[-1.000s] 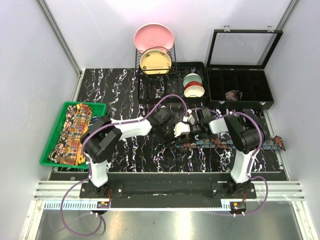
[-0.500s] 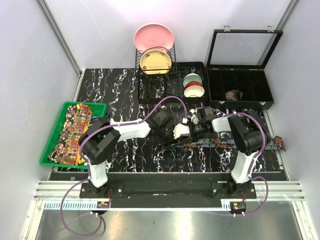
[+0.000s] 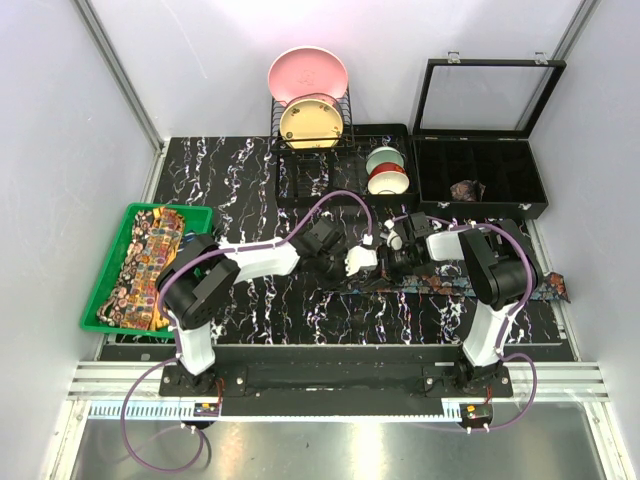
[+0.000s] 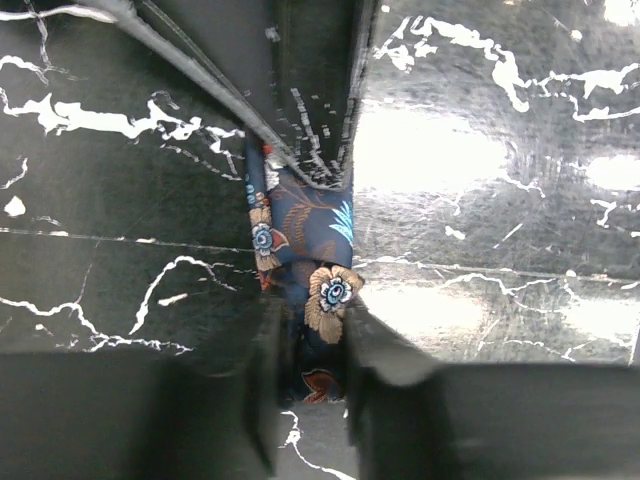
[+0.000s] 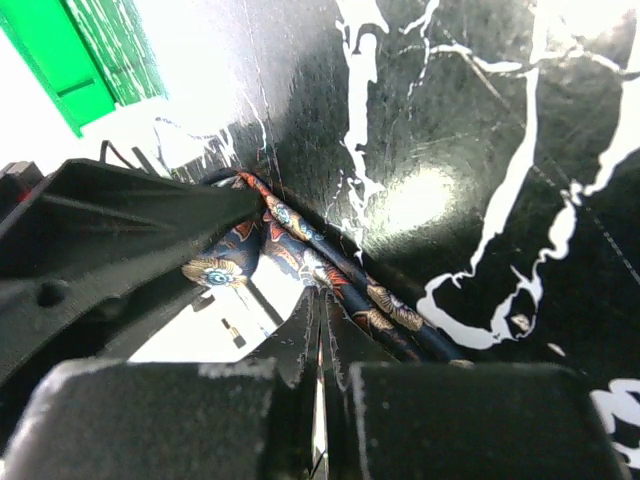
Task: Roll the ties
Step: Roll the tie at the center of the board.
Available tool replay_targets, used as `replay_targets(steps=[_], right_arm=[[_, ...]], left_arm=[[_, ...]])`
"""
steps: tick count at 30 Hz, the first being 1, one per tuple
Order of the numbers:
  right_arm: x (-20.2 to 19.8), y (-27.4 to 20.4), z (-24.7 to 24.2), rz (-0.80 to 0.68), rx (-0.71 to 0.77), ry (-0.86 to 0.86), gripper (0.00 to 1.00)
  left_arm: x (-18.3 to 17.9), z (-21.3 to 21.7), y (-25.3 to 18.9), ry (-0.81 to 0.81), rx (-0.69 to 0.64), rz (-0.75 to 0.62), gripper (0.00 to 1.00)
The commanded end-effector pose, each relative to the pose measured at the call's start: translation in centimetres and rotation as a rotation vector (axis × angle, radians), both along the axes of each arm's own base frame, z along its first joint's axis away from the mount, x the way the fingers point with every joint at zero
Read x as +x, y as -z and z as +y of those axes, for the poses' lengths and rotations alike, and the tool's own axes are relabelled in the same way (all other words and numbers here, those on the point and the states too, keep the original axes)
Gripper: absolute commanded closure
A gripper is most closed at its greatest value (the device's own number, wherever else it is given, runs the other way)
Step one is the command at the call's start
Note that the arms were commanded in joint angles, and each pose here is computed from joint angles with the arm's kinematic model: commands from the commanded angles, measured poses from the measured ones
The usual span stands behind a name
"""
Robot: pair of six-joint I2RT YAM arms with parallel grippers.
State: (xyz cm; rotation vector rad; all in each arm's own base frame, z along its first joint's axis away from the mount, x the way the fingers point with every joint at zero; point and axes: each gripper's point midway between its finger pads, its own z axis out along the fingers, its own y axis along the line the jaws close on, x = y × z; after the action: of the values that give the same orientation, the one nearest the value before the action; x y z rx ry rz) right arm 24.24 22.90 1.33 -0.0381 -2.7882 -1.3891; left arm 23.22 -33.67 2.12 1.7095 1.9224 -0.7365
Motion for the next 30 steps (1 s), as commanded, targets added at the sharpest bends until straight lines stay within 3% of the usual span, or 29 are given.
replay_targets(steps=[1, 4, 8, 11, 12, 13, 19, 30], right_arm=[[0.7, 0.2, -0.3, -0.031, -0.021, -0.006, 1.0], [0.6, -0.3, 0.0, -0.021, 0.007, -0.007, 1.0], [0.8, -3.5, 1.4, -0.05, 0.16, -0.036, 0.99], [1.1, -5.6, 2.2, -0.065, 0.224, -0.011, 0.79], [1.4, -6.0, 2.4, -0.085, 0.235, -0.012, 0.67], [1.4, -6.1, 2.6, -0.069, 0.238, -0.003, 0.63], [1.3, -4.1, 3.7, 0.018, 0.249, 0.014, 0.61], [0.7, -2.9, 5.1, 0.031, 0.273, -0.014, 0.62]], left_arm=[[0.0, 1.7, 1.6, -0.019, 0.077, 0.012, 0.95], [0.0, 1.8, 1.9, -0.008, 0.08, 0.004, 0.98], [0.0, 1.9, 1.9, -0.004, 0.081, 0.001, 0.95], [0.1, 1.9, 2.0, -0.014, 0.085, 0.002, 0.88], [0.1, 2.0, 2.1, -0.015, 0.089, 0.002, 0.84], [0.1, 2.0, 2.0, -0.016, 0.088, -0.001, 0.81], [0.0, 1.9, 1.9, -0.021, 0.081, 0.001, 0.77], [-0.3, 1.9, 2.0, -0.006, 0.076, 0.011, 0.78]])
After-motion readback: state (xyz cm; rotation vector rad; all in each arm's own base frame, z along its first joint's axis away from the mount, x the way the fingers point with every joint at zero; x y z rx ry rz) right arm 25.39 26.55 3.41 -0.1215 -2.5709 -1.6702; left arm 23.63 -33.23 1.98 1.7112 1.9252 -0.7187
